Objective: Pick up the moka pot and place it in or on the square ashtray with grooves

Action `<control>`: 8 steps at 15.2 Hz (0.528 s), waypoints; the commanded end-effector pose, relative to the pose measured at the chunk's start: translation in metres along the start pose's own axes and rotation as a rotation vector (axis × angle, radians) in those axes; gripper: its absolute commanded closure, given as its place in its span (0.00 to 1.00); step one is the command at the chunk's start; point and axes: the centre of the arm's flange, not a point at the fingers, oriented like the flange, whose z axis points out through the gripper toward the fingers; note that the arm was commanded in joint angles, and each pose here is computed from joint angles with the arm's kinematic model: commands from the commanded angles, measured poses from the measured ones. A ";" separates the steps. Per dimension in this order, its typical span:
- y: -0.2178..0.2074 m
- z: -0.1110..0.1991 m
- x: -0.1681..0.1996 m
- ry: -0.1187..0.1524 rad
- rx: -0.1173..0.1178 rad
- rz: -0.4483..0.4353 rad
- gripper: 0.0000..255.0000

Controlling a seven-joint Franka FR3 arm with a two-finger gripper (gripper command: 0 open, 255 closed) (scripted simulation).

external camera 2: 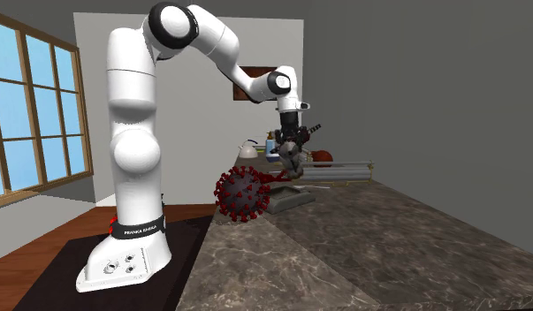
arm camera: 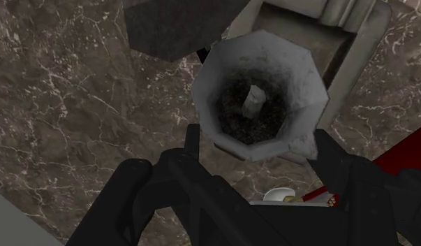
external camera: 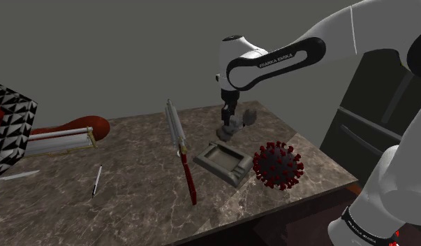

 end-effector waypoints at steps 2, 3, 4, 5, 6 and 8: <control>-0.034 -0.007 0.020 0.001 0.000 0.001 1.00; -0.055 -0.011 0.032 0.001 0.000 0.001 1.00; -0.056 -0.006 0.033 0.001 0.000 0.001 1.00; -0.056 -0.001 0.033 0.001 0.000 0.001 1.00; -0.057 0.004 0.033 0.001 0.000 0.001 1.00; -0.058 0.015 0.033 0.001 0.000 0.001 1.00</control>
